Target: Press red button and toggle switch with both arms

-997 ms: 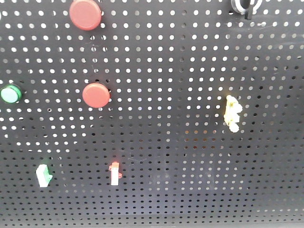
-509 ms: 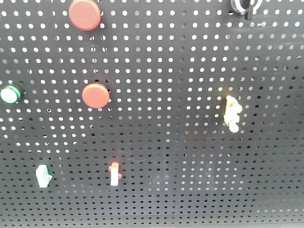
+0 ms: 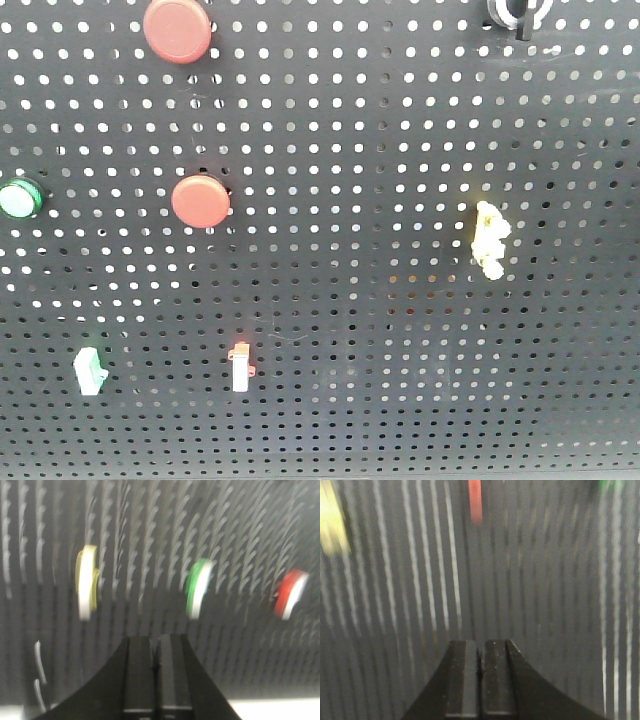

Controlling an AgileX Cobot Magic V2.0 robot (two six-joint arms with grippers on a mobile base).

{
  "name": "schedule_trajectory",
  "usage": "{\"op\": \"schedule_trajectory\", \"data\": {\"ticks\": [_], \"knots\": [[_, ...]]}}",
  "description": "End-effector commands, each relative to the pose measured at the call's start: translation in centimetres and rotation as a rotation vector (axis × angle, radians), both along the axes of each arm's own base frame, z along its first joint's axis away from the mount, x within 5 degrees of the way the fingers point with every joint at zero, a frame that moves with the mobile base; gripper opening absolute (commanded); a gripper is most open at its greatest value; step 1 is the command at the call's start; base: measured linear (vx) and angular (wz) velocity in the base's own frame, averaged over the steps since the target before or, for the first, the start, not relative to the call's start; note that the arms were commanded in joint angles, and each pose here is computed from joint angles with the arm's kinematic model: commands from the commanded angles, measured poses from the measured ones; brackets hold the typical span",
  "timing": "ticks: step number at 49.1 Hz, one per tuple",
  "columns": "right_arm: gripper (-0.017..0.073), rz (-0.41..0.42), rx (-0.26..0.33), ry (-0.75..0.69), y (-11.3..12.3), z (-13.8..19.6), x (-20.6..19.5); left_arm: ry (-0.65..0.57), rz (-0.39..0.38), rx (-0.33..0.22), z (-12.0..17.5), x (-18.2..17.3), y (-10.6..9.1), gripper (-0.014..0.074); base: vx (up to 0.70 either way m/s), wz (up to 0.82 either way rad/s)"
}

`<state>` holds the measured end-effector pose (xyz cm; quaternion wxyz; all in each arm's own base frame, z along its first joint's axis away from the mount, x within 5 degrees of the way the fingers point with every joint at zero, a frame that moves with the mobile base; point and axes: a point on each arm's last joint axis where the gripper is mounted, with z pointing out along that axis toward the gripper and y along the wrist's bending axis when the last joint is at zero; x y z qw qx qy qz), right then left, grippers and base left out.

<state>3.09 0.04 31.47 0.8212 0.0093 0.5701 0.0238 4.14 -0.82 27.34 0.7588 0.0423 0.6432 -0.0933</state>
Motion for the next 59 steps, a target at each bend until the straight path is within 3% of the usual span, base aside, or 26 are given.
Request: {"op": "schedule_trajectory", "data": {"ticks": [1, 6, 13, 22, 30, 34, 48, 59], "knots": [[-0.0003, -0.012, -0.013, -0.082, 0.0, 5.7, -0.6, -0.115, 0.025, 0.105, 6.6, -0.5, 0.1, 0.0002, 0.00, 0.00], [-0.0003, -0.011, -0.014, -0.008, 0.0, 10.5, 0.7, -0.089, 0.036, 0.172, 11.4, 1.1, -0.2, 0.0002, 0.00, 0.00], [-0.0003, -0.011, -0.015, 0.071, 0.0, 14.6, 3.3, 0.012, 0.030, 0.207, 16.4, 5.2, -1.0, 0.0002, 0.00, 0.00], [-0.0003, 0.001, 0.006, 0.149, 0.1, 16.3, 6.3, 0.034, 0.027, 0.211, 19.7, 9.0, -1.7, 0.0002, 0.00, 0.00], [-0.0003, 0.013, 0.026, 0.183, 0.1, 16.0, 7.1, 0.049, -0.029, 0.088, 20.8, 9.2, -2.1, 0.0002, 0.00, 0.00], [-0.0003, 0.032, 0.055, 0.199, 0.2, 15.7, 7.2, 0.039, -0.087, 0.057, 21.2, 8.8, -2.6, 0.0002, 0.00, 0.00], [-0.0003, 0.046, 0.076, 0.200, 0.3, 15.7, 7.2, -0.074, -0.399, 0.111, 23.0, 8.9, -6.3, 0.0002, 0.00, 0.00], [-0.0003, 0.045, 0.073, 0.198, 0.3, 15.7, 7.2, -0.050, -0.520, 0.090, 24.6, 12.3, -9.2, 0.0002, 0.00, 0.00]]}}
